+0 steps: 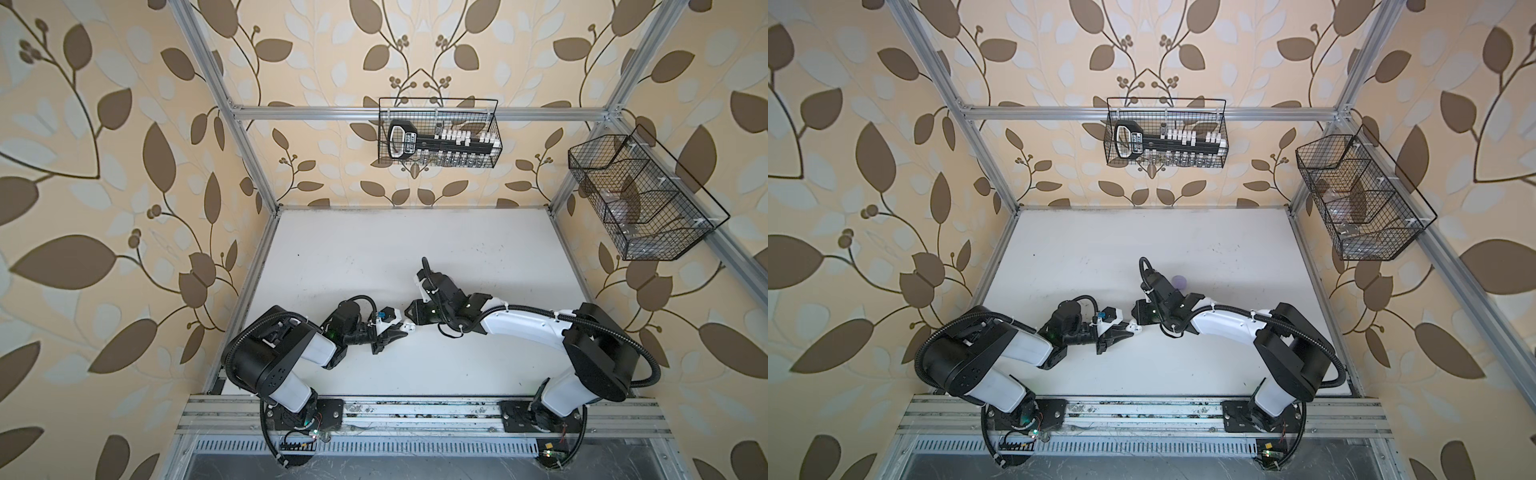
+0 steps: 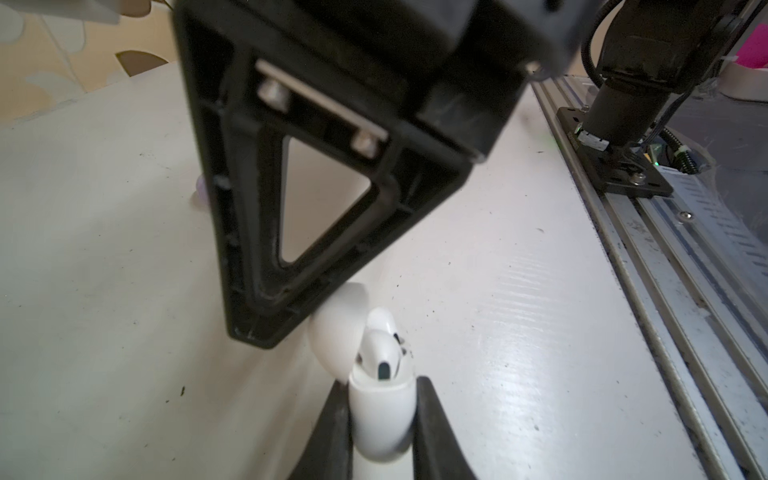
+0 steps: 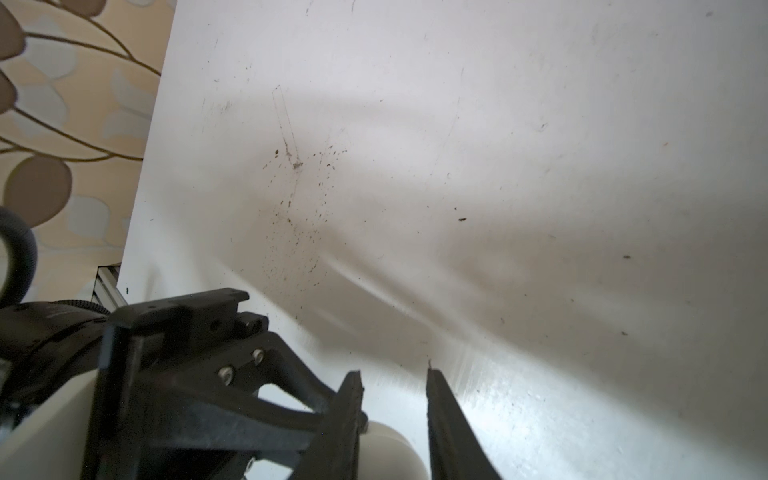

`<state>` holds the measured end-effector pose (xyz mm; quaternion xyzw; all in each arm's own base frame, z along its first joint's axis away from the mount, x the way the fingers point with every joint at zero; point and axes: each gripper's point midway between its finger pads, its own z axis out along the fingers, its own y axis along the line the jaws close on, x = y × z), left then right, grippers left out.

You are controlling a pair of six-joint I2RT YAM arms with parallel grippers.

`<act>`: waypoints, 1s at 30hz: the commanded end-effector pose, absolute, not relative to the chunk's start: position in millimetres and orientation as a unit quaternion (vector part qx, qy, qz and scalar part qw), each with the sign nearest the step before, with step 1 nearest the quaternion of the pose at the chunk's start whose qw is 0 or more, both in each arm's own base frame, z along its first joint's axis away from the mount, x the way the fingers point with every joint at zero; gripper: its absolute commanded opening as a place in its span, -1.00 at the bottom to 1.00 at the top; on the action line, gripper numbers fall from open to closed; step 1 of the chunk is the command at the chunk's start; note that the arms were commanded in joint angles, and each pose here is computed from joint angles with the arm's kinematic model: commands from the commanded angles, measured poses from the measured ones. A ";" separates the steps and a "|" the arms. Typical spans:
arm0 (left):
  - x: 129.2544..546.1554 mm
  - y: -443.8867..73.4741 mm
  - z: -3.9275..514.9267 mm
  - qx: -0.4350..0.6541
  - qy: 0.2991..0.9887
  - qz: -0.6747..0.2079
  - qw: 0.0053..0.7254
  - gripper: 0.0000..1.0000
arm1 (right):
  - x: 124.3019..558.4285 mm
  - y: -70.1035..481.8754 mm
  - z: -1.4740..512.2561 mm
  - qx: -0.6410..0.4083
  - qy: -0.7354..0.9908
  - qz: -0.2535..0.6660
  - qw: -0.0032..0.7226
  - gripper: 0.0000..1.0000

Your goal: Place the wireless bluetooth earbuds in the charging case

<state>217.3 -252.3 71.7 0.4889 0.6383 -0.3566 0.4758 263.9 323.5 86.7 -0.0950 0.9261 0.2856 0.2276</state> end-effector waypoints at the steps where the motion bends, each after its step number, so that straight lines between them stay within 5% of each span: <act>1: 229.4 -256.0 98.2 0.486 0.609 -0.342 0.526 -0.71 | 242.0 320.0 75.2 -0.103 0.934 0.281 0.194 -0.44; 13: 230.4 -256.1 98.0 0.485 0.610 -0.341 0.526 -0.71 | 249.8 307.1 92.1 -0.083 0.931 0.272 0.227 -0.44; 30: 251.2 -257.1 99.1 0.450 0.649 -0.336 0.514 -0.72 | 247.9 203.2 140.9 -0.024 0.913 0.185 0.362 0.07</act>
